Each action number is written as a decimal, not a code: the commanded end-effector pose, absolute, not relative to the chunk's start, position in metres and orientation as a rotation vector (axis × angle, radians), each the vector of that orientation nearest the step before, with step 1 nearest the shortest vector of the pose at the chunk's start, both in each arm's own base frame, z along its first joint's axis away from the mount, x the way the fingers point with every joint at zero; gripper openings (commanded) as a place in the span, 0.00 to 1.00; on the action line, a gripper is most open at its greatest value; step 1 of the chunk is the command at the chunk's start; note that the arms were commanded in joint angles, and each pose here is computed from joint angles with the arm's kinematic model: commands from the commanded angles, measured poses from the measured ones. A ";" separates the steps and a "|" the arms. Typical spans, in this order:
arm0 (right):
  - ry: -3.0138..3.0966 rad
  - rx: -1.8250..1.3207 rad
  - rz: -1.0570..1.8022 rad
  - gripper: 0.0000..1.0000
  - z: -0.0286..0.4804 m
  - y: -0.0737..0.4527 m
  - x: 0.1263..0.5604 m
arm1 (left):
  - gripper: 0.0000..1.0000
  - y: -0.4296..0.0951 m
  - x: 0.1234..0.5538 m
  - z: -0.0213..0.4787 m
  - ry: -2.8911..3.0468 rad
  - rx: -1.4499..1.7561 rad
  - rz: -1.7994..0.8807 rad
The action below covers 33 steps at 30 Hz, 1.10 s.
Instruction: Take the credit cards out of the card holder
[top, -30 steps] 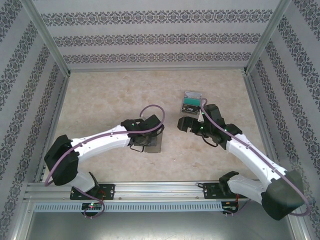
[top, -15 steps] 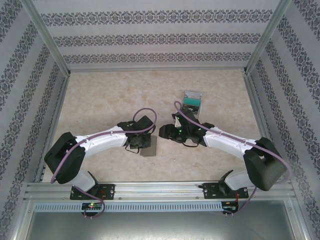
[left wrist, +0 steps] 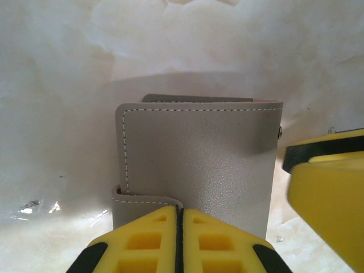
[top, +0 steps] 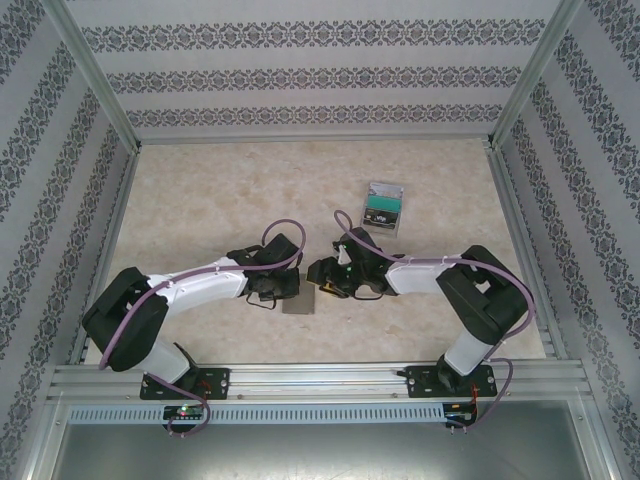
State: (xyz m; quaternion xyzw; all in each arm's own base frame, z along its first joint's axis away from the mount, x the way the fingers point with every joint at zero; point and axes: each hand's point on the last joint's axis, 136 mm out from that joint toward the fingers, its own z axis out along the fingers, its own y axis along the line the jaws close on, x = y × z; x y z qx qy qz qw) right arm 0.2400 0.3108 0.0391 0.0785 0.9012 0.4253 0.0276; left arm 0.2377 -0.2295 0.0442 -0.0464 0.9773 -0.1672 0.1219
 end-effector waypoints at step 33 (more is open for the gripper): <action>2.869 0.217 1.168 0.48 0.030 0.305 0.241 | 0.00 -0.188 0.238 0.090 2.775 -0.201 -0.559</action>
